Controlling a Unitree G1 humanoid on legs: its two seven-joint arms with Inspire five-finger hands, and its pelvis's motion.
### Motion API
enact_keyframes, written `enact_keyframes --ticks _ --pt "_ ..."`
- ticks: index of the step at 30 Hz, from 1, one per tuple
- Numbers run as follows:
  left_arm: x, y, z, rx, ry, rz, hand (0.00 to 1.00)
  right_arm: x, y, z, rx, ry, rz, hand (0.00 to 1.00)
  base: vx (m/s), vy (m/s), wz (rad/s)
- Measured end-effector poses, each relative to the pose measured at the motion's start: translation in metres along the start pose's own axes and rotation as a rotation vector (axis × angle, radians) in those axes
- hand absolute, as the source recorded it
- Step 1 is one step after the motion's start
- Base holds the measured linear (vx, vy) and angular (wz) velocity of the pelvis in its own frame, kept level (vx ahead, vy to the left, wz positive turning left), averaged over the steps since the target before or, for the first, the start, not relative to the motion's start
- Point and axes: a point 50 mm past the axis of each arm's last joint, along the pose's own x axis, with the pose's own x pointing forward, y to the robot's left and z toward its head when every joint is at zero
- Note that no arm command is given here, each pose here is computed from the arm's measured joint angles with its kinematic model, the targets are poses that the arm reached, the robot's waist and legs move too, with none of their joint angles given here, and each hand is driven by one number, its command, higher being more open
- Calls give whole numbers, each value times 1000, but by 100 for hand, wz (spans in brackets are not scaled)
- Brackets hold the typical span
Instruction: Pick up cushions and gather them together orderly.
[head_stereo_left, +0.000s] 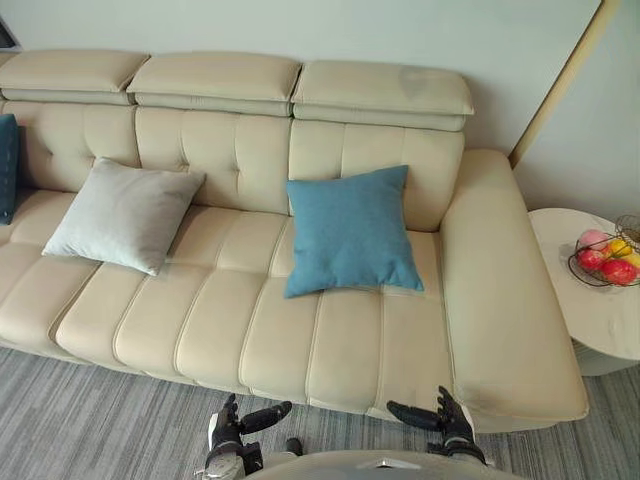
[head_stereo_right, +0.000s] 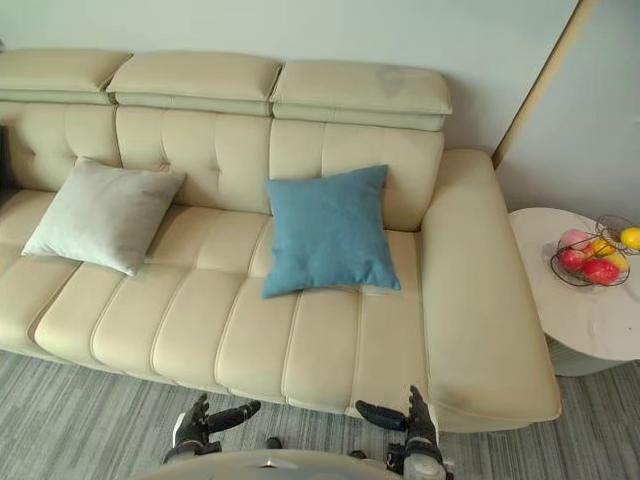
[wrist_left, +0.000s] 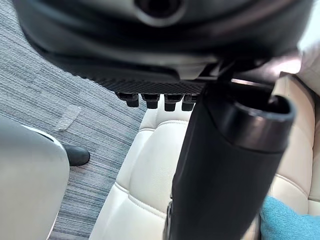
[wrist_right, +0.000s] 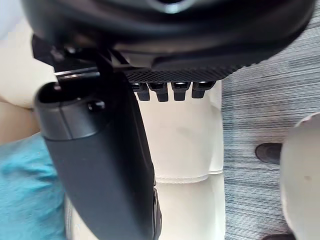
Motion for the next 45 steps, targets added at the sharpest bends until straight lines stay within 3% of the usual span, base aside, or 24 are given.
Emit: enact_keyframes --ticks 10,15,23,29,34,37,45 --pt "11 -14 32 39 -78 -33 100 9 13 27 23 -50 19 100 -116 36 -31" --pt "11 -4 36 47 -98 -7 100 6 22 22 71 -28 38 100 -107 -145 14" --pt "8 -32 48 41 -139 -71 100 12 18 44 82 -81 -12 100 -258 -215 36" --pt "8 -36 57 54 -170 -80 100 13 16 42 105 -61 -29 100 -201 7 24" --pt "9 -40 54 80 -154 -92 100 11 12 26 123 -2 -43 100 -94 176 7" --pt "12 -26 47 102 -121 -57 100 8 23 16 147 39 -7 100 -52 230 -8" --pt "11 -17 23 118 -30 -35 100 6 12 1 208 99 -57 100 37 100 -8"
